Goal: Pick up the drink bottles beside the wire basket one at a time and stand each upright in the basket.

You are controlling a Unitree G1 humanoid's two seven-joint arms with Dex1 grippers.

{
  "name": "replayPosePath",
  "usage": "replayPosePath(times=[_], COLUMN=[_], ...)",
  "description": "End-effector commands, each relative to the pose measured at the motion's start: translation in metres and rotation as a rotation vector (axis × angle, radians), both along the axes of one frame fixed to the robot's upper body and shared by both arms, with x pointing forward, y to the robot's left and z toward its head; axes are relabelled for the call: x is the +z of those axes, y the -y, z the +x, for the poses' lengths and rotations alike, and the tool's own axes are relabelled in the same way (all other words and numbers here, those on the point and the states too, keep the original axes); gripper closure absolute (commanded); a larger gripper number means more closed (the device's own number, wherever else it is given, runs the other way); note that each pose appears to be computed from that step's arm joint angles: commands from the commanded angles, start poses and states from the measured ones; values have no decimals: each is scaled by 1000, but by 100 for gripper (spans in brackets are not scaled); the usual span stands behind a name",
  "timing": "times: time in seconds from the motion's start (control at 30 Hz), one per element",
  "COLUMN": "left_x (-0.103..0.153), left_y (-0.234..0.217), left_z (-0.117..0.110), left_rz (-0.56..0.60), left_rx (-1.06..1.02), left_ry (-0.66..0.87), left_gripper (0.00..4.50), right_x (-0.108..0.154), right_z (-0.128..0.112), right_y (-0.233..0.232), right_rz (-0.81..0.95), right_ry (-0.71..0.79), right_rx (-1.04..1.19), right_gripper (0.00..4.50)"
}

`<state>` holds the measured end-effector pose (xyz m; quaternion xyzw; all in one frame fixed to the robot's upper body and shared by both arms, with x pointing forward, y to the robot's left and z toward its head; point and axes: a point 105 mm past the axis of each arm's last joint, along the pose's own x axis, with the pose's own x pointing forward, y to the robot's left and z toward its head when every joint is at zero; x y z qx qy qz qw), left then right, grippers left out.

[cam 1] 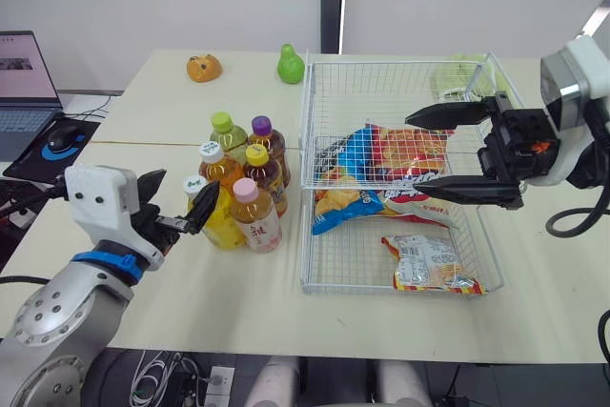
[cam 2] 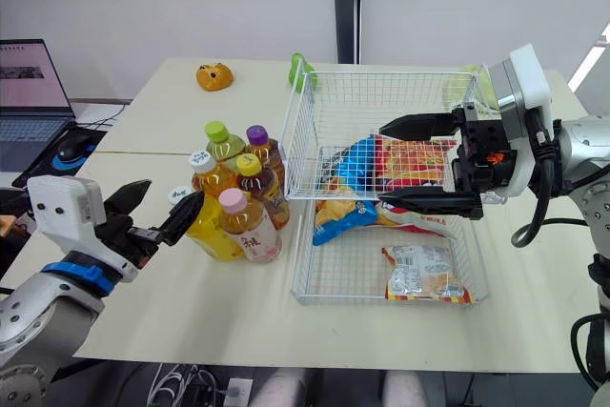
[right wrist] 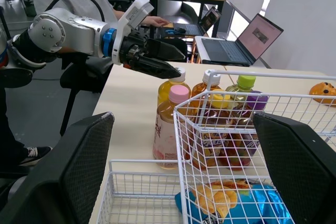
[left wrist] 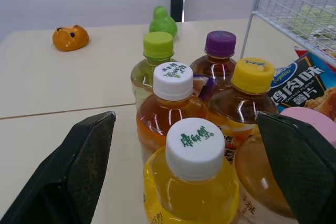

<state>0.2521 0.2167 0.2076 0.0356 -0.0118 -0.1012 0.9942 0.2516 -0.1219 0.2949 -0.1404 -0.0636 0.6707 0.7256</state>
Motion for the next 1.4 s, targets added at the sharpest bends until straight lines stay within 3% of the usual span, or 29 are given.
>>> replayPosePath(times=[0.03,0.23,0.27,0.33,0.63,0.83,1.0,1.13,1.3,1.4], left_x=[0,-4,-3,-2,-4,-2,26,64,111,153], left_y=[2,8,8,10,19,3,-7,-22,-22,-22], left_z=[6,13,13,12,11,-1,-11,-13,-19,-25], left_rz=[35,35,36,43,54,64,82,109,21,33], left_rx=[7,-7,-9,-15,-52,-22,-69,-139,-333,-452], left_ry=[9,13,17,24,34,59,153,206,197,179], left_gripper=[7,7,24,60,313,313,313,313,313,313], right_x=[12,13,13,13,13,13,15,19,21,24], right_z=[-4,-5,-5,-6,-10,-10,-7,-3,1,0], right_y=[-1,-2,-2,-1,-1,2,4,8,10,13], right_rz=[6,8,9,8,11,12,19,22,13,5], right_ry=[50,53,54,56,59,62,68,71,76,85], right_rx=[16,15,14,13,12,2,-6,-20,-39,-49], right_gripper=[0,0,0,0,0,0,0,0,0,0])
